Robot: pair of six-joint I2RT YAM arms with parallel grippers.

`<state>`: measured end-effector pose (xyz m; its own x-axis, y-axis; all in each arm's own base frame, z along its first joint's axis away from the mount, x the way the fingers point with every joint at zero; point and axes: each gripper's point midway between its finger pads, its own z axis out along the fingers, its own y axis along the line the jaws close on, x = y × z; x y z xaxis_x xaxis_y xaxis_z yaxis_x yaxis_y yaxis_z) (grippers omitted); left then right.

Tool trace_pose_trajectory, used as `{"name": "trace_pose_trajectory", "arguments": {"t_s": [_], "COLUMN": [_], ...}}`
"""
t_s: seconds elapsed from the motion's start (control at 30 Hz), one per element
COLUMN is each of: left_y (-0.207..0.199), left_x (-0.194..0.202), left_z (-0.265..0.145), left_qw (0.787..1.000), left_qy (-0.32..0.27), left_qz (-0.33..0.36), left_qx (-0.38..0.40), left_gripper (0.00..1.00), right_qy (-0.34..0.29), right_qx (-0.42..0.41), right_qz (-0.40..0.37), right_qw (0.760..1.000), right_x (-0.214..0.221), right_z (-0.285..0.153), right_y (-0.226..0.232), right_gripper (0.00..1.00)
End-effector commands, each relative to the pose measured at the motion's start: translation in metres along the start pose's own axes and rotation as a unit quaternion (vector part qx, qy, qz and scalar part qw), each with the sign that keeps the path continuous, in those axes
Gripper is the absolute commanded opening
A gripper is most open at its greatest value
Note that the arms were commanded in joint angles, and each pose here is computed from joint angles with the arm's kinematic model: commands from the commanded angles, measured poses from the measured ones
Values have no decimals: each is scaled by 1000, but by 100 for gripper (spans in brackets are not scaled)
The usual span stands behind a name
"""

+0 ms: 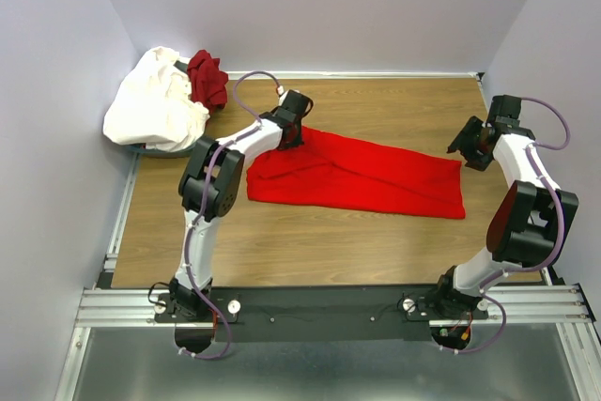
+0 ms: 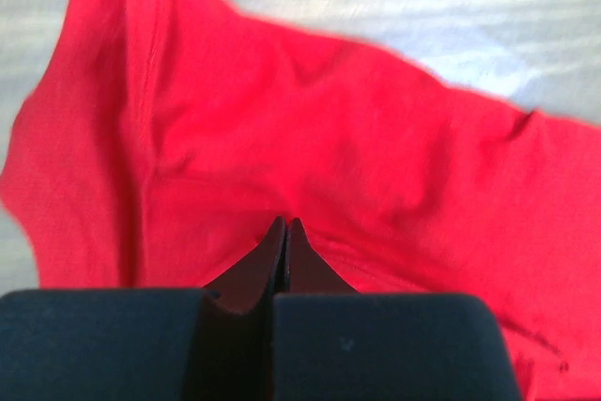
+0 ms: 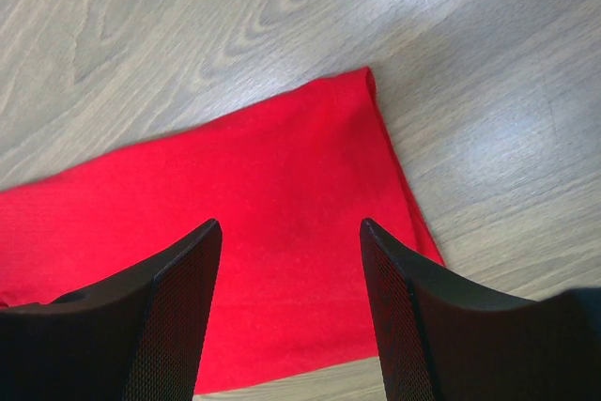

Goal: Fold and stack the t-shirts
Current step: Fold the tshirt

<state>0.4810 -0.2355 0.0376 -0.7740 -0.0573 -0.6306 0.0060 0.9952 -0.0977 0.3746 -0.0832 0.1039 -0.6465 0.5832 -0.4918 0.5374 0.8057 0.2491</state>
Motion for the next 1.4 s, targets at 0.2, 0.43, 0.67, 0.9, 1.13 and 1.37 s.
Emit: {"name": "trace_pose_trajectory", "arguments": {"t_s": [0.2,0.43,0.67,0.9,1.13,1.37], "left_y": [-7,-12,-23,-33,-36,-42], "left_x": [6,35,56,68,90,109], "left_z": [-50,-60,-72,-91,-101,-107], "left_qw": [1000,1000,999,998,997,996], "left_qy": [-19,0,14,15,30,43], "left_qz": [-14,-7,-13,-17,-18,-14], "left_qx": [20,31,47,61,67,73], "left_gripper": [0,0,0,0,0,0], "right_qy": [11,17,20,19,21,23], "right_qx": [-12,-14,-17,-23,-27,-30], "right_qz": [-8,-9,-9,-10,-10,-11], "right_qw": [1000,1000,1000,1000,999,999], "right_x": [4,10,15,16,20,21], "right_z": [-3,-2,-5,-8,-11,-13], "right_y": [1,0,0,2,2,3], "right_gripper": [68,68,68,68,68,68]}}
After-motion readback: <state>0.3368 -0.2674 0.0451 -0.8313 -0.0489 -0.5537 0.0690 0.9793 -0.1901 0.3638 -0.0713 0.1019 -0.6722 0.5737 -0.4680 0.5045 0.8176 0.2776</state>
